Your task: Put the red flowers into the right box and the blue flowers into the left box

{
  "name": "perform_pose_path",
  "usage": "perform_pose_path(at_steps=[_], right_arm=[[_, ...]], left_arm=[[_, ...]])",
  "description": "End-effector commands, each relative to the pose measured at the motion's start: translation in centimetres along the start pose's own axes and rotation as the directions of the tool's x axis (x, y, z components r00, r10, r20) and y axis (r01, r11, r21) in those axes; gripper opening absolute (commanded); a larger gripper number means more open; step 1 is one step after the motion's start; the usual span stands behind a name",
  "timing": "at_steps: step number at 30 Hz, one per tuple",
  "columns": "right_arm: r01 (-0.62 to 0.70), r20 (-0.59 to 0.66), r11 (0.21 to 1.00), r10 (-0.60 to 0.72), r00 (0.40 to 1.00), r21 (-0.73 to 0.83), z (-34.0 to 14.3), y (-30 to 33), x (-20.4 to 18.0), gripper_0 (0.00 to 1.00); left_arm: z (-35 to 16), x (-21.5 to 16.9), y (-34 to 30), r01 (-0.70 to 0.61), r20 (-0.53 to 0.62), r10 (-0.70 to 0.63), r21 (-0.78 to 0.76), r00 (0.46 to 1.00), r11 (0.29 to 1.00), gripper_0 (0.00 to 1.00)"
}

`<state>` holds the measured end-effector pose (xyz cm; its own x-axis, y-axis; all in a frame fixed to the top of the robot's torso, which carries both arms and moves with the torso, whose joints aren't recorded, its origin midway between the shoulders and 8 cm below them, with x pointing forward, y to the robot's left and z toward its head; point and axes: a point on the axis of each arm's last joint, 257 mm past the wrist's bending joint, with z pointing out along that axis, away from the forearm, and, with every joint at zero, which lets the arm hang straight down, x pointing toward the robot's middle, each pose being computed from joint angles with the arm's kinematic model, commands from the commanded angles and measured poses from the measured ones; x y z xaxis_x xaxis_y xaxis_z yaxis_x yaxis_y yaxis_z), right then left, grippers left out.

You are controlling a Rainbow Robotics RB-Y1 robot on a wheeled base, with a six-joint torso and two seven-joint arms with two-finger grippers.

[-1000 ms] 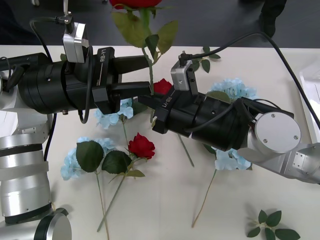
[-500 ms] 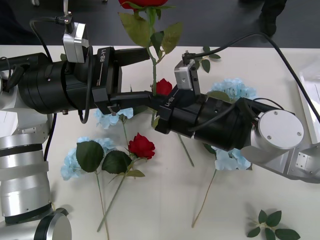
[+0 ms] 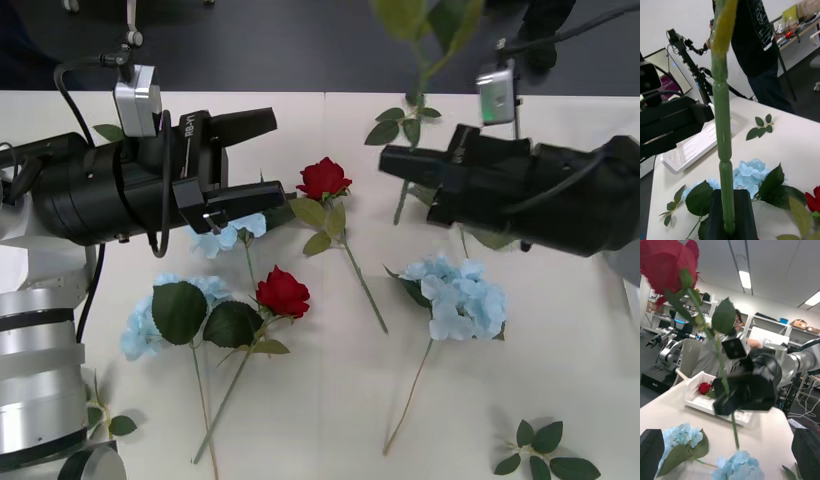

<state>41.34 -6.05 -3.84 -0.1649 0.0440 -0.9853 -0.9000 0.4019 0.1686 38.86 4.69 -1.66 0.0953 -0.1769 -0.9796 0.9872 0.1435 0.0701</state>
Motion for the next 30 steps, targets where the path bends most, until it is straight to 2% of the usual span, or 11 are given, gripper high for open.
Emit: perform_pose_path(at_steps=[1,5,10,13,16,19,24,25,30], right_arm=[[0.012,-0.013,1.000,-0.012,1.000,0.004,-2.9,-1.3,-1.0,0.00],[0.041,-0.036,0.999,-0.041,0.999,-0.002,-5.7,-2.8,-1.8,0.00],[0.080,-0.102,0.997,-0.079,0.992,0.008,-10.2,-5.8,-2.8,0.00],[0.091,-0.134,0.996,-0.087,0.987,0.025,-12.0,-7.2,-2.9,0.00],[0.156,-0.220,0.986,-0.139,0.965,0.064,-15.9,-9.9,-2.9,0.00],[0.161,-0.285,0.982,-0.128,0.950,0.097,-18.8,-11.3,-3.1,0.00],[0.080,-0.392,0.969,0.019,0.920,0.234,-23.4,-13.6,-3.2,0.00],[0.067,-0.400,0.965,0.041,0.916,0.253,-23.8,-13.9,-3.1,0.00],[-0.011,-0.440,0.895,0.229,0.868,0.445,-27.4,-16.6,-2.1,0.00]], left_arm=[[-1.6,-0.2,1.1,0.049,-0.068,-0.051,-0.035,0.996,0.998,1.00],[-3.5,0.9,2.4,0.097,-0.153,-0.111,-0.093,0.982,0.991,1.00],[-6.2,2.3,3.5,0.187,-0.265,-0.232,-0.186,0.936,0.965,1.00],[-6.9,2.7,3.6,0.223,-0.287,-0.280,-0.217,0.916,0.950,1.00],[-8.3,3.8,3.6,0.301,-0.329,-0.402,-0.317,0.855,0.900,1.00],[-9.1,4.7,3.0,0.350,-0.334,-0.498,-0.413,0.800,0.841,1.00],[-10.9,7.0,1.1,0.413,-0.275,-0.671,-0.611,0.689,0.675,1.00],[-11.1,7.1,0.9,0.412,-0.267,-0.683,-0.631,0.680,0.657,1.00],[-12.7,9.7,-0.9,0.418,-0.156,-0.796,-0.784,0.584,0.460,1.00]])
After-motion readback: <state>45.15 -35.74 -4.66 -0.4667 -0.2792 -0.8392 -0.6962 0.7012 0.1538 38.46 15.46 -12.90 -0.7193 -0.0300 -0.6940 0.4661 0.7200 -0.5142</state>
